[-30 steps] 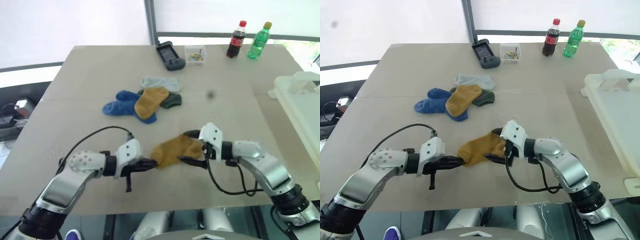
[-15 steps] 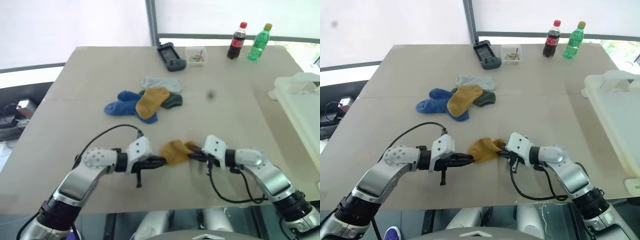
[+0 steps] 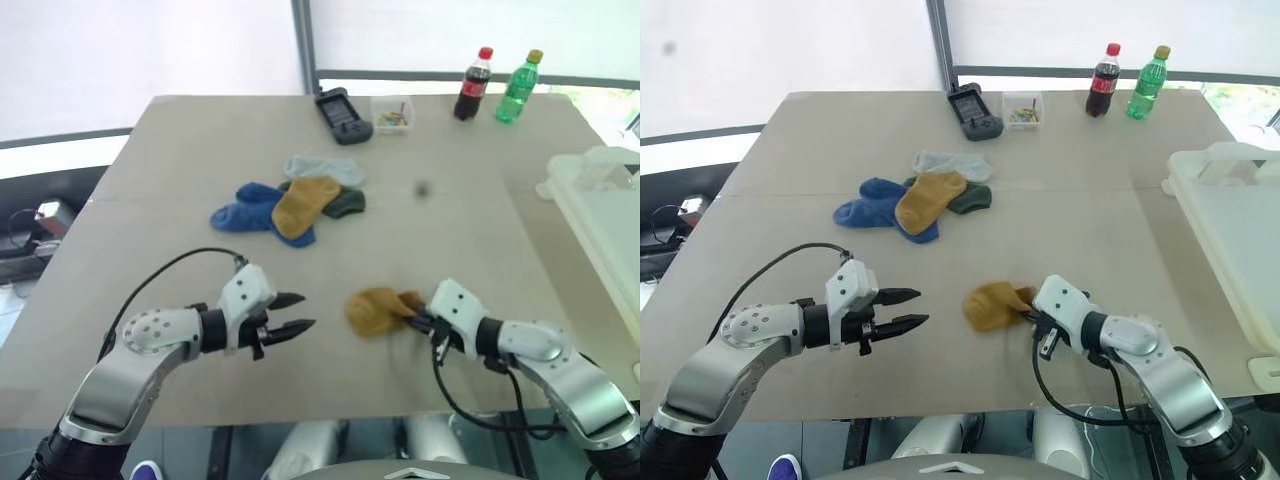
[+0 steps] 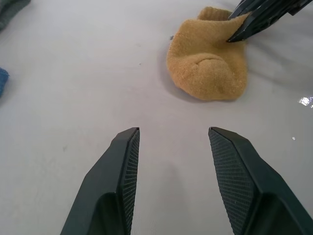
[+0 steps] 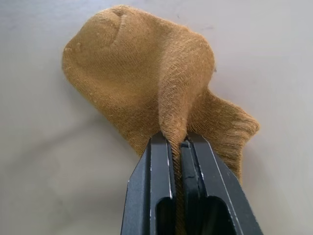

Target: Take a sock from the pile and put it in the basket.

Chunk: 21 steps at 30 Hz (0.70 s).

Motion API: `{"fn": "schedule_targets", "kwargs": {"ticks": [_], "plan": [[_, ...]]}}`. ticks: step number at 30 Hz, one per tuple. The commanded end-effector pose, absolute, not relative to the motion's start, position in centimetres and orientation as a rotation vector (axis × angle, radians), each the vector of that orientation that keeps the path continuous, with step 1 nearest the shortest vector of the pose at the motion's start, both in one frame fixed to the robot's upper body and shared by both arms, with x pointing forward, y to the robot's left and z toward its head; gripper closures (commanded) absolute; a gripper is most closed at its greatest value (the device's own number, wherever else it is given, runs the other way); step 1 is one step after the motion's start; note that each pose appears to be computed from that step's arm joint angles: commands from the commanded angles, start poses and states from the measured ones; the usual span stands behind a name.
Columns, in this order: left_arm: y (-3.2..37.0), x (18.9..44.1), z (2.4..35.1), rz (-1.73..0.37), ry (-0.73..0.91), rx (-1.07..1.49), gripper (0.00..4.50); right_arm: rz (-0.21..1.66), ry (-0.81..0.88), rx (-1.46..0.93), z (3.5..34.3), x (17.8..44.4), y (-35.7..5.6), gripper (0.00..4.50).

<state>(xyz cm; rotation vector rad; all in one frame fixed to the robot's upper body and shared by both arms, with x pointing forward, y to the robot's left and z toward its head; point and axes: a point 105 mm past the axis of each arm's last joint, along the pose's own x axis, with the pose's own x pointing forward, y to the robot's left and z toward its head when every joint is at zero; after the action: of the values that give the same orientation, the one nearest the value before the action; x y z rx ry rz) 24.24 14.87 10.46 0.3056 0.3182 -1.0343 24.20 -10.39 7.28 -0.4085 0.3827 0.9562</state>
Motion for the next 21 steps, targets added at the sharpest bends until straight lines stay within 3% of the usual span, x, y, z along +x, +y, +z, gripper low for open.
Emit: {"fn": "schedule_targets", "kwargs": {"ticks": [1, 3, 12, 21], "plan": [[12.6, 25.4, 11.0, -1.044, 0.271, 0.315, 2.11, 0.921, 0.356, -0.439, 8.4, 24.7, -10.8, 3.52], [11.5, 26.1, 10.6, -1.049, 0.268, 0.331, 2.11, 0.907, 0.357, -0.434, 8.8, 24.8, -10.9, 2.78], [6.9, 27.6, 9.1, -1.165, 0.278, 0.442, 2.11, 0.872, 0.324, -0.342, 11.4, 25.2, -12.3, 2.78], [8.3, 27.1, 6.6, -1.244, 0.327, 0.682, 2.11, 0.831, 0.426, -0.497, 6.8, 26.3, -14.2, 2.78]]}}
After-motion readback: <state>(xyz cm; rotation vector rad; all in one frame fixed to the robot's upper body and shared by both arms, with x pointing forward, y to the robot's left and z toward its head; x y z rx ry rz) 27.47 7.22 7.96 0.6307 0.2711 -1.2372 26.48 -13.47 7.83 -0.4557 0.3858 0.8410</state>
